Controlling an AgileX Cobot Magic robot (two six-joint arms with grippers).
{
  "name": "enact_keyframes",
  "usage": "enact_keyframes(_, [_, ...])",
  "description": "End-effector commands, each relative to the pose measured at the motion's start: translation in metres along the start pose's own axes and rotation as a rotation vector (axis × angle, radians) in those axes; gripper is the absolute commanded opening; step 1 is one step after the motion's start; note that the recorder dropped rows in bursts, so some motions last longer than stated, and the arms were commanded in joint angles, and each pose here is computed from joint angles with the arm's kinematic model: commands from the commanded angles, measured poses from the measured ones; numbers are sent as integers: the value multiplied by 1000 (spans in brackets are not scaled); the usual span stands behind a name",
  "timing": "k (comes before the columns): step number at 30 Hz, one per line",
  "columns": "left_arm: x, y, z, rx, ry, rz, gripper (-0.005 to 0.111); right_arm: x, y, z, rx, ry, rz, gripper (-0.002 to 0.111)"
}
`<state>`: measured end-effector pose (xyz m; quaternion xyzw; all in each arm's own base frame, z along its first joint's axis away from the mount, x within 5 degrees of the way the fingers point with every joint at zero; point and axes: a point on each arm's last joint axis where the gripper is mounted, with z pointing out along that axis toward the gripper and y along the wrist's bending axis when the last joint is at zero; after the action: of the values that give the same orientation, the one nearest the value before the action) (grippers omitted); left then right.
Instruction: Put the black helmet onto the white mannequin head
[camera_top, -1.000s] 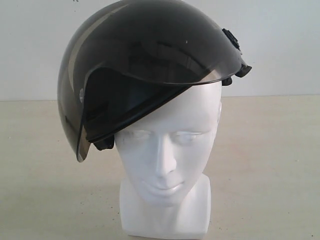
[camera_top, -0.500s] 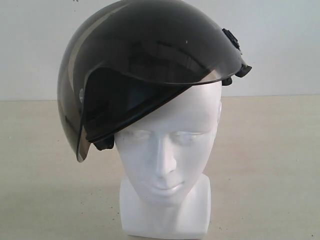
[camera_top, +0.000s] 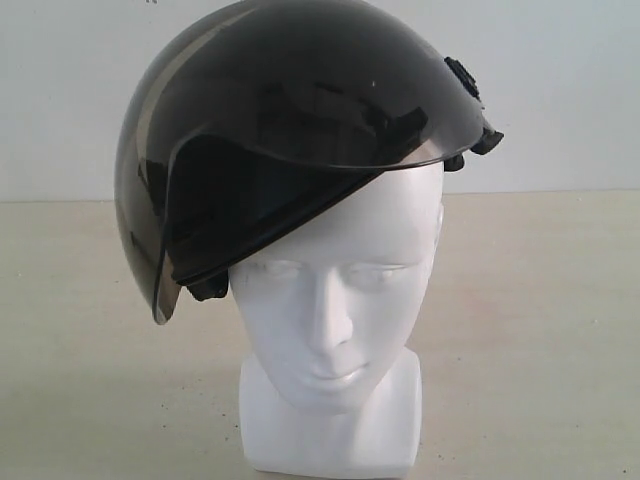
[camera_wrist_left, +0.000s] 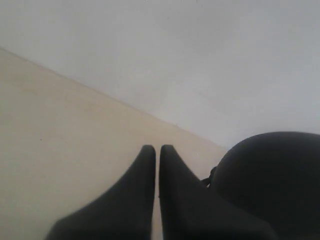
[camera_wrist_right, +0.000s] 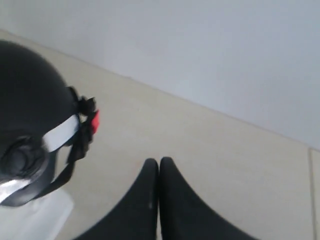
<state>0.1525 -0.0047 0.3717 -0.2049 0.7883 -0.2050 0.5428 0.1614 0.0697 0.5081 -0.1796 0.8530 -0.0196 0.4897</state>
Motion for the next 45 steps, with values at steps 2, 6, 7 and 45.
enact_keyframes(2, [-30,-18,35,-21,145,23,4,-14,-17,2,170,-37,4,0])
enact_keyframes(6, [-43,-28,50,-14,210,20,4,-8,-26,15,180,26,37,0])
enact_keyframes(7, [-43,-28,52,-15,225,35,4,-6,-27,18,187,43,30,0])
enact_keyframes(45, [-44,-23,53,-46,236,375,4,-17,-39,34,-579,-131,424,0])
